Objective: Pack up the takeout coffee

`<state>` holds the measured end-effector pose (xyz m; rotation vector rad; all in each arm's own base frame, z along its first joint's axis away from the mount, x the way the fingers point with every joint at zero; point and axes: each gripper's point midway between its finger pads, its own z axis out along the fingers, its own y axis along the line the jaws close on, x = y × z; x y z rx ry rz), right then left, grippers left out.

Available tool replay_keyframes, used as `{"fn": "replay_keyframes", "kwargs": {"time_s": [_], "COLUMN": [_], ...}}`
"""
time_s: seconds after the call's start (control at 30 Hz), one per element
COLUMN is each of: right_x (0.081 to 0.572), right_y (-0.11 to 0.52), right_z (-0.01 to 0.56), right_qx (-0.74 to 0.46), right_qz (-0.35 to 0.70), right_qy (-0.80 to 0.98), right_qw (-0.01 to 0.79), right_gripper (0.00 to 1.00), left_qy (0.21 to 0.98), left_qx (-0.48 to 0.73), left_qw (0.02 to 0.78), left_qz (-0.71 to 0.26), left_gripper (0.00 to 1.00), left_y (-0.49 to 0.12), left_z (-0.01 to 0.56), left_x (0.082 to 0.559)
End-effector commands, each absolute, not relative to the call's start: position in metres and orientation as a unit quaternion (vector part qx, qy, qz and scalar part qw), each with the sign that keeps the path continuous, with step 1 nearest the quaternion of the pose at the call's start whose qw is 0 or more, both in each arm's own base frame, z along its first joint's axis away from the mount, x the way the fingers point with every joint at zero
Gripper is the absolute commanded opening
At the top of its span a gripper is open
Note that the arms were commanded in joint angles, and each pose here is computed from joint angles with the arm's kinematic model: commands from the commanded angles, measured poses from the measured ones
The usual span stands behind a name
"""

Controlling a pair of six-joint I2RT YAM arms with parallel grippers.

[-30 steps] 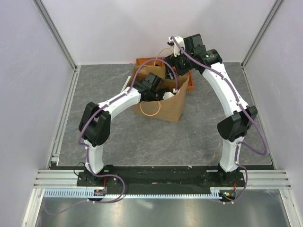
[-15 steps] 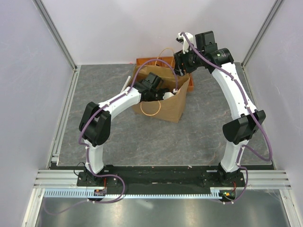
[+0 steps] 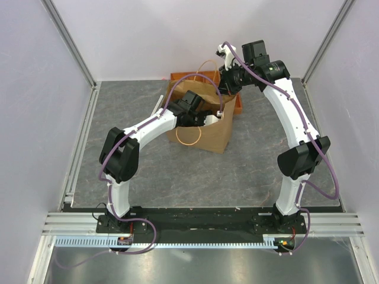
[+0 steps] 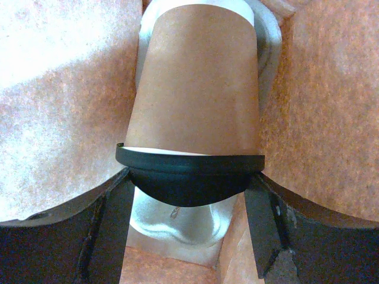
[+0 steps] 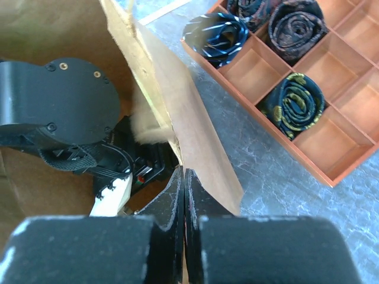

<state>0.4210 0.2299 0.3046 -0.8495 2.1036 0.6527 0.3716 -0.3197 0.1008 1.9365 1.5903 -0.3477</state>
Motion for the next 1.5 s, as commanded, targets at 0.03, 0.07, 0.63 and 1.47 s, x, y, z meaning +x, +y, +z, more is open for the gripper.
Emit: {"fn": "replay_keyframes", "kwargs": {"time_s": [0.03, 0.07, 0.63, 1.47], "right_x": [0.411, 0.408, 0.387, 0.376], "right_y": [0.236, 0.237, 0.242, 0.239], "right_z": [0.322, 0.319, 0.325, 0.328], "right_qx": [-0.366, -0.370, -0.420, -0.452], "right_qz": [0.277, 0.282, 0.321, 0.314], "right_qy": [0.792, 0.790, 0.746, 0.724], "right_qw": [0.403, 0.399, 0.406, 0.416], "right_gripper": [0.00, 0.00, 0.00, 0.00], "left_qy": [0.617, 0.618, 0.610, 0.574], "left_qx": [0.732, 0.731, 0.724, 0.717], "left_qw": [0.260, 0.261, 0.301, 0.378], "left_qz": [-0.123, -0.123, -0.114, -0.114], "left_gripper": [0.51, 0.52, 0.88, 1.00], "left_y": [-0.308, -0.309, -0.310, -0.310], "left_z": [0.082, 0.083, 0.125, 0.194], "left_x": [0.366, 0.366, 0.364, 0.351]}}
